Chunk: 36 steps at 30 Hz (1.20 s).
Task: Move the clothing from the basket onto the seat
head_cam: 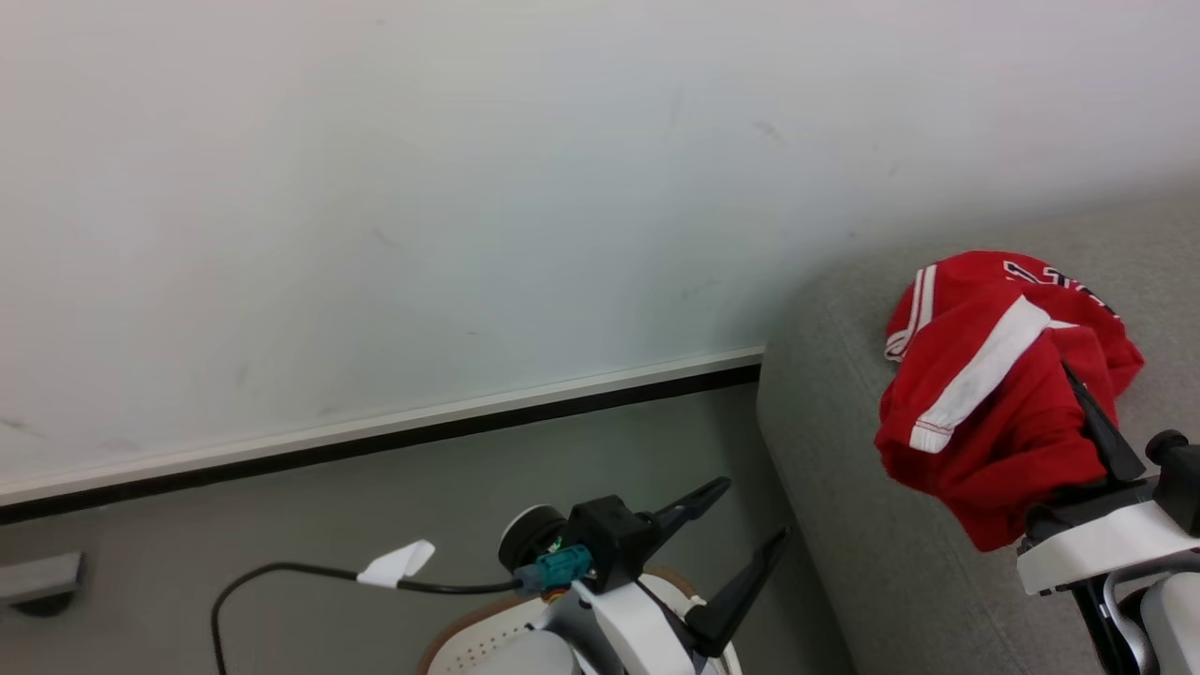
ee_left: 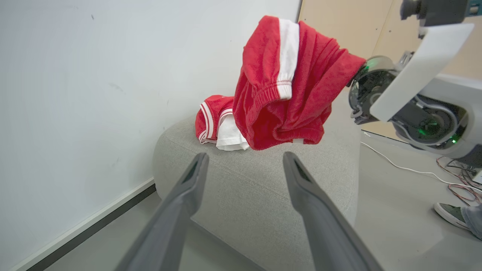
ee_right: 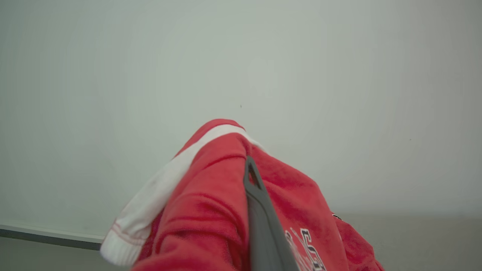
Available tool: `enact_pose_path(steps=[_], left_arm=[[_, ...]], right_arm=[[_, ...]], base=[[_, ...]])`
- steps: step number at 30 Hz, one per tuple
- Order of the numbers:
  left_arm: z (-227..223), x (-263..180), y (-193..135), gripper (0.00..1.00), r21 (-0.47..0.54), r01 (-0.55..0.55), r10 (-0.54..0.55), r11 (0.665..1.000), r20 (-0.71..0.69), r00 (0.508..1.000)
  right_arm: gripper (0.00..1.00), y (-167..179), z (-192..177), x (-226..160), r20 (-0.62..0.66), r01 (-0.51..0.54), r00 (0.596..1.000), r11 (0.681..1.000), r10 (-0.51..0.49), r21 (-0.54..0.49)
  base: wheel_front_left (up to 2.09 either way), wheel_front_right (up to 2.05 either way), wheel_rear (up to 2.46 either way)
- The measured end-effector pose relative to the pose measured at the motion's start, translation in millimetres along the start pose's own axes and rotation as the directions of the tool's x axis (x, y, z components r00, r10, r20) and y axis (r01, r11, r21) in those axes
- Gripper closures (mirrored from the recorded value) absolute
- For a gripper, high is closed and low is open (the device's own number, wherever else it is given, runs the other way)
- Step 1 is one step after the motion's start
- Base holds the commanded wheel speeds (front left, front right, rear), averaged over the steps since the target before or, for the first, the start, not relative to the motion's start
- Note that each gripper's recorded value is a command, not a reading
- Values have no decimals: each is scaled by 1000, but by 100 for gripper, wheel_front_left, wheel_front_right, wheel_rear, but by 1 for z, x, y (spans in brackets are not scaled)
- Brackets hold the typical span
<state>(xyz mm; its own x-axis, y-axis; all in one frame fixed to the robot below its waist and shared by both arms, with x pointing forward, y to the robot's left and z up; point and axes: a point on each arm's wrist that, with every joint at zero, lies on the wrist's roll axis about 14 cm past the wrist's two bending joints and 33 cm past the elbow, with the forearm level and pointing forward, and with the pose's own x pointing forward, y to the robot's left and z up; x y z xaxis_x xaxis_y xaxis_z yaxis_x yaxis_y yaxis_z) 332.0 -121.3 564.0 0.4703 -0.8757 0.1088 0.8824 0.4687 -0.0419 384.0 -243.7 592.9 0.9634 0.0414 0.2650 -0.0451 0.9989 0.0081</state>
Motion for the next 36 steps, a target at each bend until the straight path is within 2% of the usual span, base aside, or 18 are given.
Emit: enact_pose_path(steps=[6,11,20,25,33,36], left_arm=[[1,22,-14,0,17,77,-78,997,23,997],[-4,36,-26,0,14,134,-134,991,23,991],[-17,46,-32,0,-16,179,-179,984,8,984],[-14,51,-19,0,-20,188,-187,982,28,982],[-33,57,30,0,-22,166,-167,986,-11,986],[-45,58,56,0,-31,145,-145,989,-24,989]], right_arm=[[100,-42,-2,-40,-19,132,991,991,-133,-25],[100,-62,-6,-69,-36,222,974,975,-223,-23],[100,-74,-11,-83,-62,276,959,961,-278,-31],[100,-90,-2,-61,-38,299,953,953,-300,-42],[100,-127,3,-3,-3,342,940,938,-342,-62],[100,-145,-9,25,-23,354,934,930,-358,-101]], base=[[0,0,0],[0,0,0],[0,0,0],[0,0,0],[0,0,0],[0,0,0]])
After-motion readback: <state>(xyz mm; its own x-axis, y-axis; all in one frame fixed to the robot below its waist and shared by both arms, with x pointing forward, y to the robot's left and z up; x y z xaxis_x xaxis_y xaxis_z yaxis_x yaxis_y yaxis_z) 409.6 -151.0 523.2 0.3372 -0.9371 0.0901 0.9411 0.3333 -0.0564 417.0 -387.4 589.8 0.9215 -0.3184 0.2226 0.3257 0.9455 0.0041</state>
